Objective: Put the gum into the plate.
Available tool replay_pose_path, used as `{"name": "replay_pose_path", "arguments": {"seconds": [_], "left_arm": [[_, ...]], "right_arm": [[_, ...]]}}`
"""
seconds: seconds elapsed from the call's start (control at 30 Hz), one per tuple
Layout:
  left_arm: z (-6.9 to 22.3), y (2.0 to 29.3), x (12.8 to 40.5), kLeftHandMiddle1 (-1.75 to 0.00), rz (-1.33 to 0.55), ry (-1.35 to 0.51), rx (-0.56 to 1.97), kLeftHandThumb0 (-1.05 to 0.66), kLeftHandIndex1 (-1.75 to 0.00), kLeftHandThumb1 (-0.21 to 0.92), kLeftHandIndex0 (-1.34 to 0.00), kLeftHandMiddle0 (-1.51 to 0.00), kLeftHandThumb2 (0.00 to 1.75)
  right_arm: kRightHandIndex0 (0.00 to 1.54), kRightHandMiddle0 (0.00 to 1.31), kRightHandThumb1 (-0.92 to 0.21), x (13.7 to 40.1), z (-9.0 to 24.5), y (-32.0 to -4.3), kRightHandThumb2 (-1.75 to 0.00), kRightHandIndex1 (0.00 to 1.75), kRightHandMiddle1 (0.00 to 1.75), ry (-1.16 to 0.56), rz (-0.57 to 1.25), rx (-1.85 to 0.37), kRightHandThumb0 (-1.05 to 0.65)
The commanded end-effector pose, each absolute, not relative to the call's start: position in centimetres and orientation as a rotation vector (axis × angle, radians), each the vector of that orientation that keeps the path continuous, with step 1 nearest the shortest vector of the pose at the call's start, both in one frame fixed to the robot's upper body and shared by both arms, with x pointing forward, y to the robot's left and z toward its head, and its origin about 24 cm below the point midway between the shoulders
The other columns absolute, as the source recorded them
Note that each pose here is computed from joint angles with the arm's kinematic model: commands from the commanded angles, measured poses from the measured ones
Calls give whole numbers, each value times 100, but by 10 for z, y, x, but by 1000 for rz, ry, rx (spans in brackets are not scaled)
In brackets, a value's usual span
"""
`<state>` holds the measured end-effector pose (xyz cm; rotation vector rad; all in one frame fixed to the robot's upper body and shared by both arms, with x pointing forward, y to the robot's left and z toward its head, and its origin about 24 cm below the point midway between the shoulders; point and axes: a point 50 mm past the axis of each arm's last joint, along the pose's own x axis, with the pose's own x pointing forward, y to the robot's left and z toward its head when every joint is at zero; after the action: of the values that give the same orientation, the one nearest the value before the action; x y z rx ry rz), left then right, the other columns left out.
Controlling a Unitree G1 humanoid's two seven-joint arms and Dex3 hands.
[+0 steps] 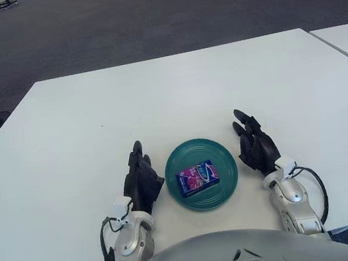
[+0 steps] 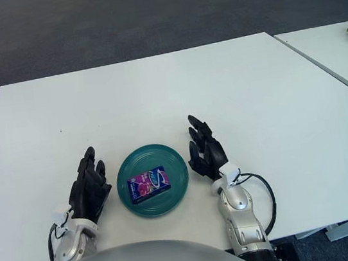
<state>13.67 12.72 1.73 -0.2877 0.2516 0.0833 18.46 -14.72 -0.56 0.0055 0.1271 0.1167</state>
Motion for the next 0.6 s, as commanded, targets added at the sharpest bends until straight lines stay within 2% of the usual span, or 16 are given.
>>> {"name": "replay_pose_path", "arguments": {"seconds": [0.0,0.33,0.57], "left_arm": [[-1,125,122,0,95,366,-290,-105,-2,92,-3,0,118],[-6,125,116,0,68,336,-270,-105,-4,92,-5,0,116],[-19,140,119,0,25,286,-290,-105,-6,92,-5,0,111]], "right_arm": [[9,0,-92,166,-31,-148,-92,0,19,306,120,17,-76],[10,0,-92,165,-28,-146,-95,1,25,344,112,15,-71],[13,0,-92,165,-26,-145,-96,1,28,356,104,1,-74]]}}
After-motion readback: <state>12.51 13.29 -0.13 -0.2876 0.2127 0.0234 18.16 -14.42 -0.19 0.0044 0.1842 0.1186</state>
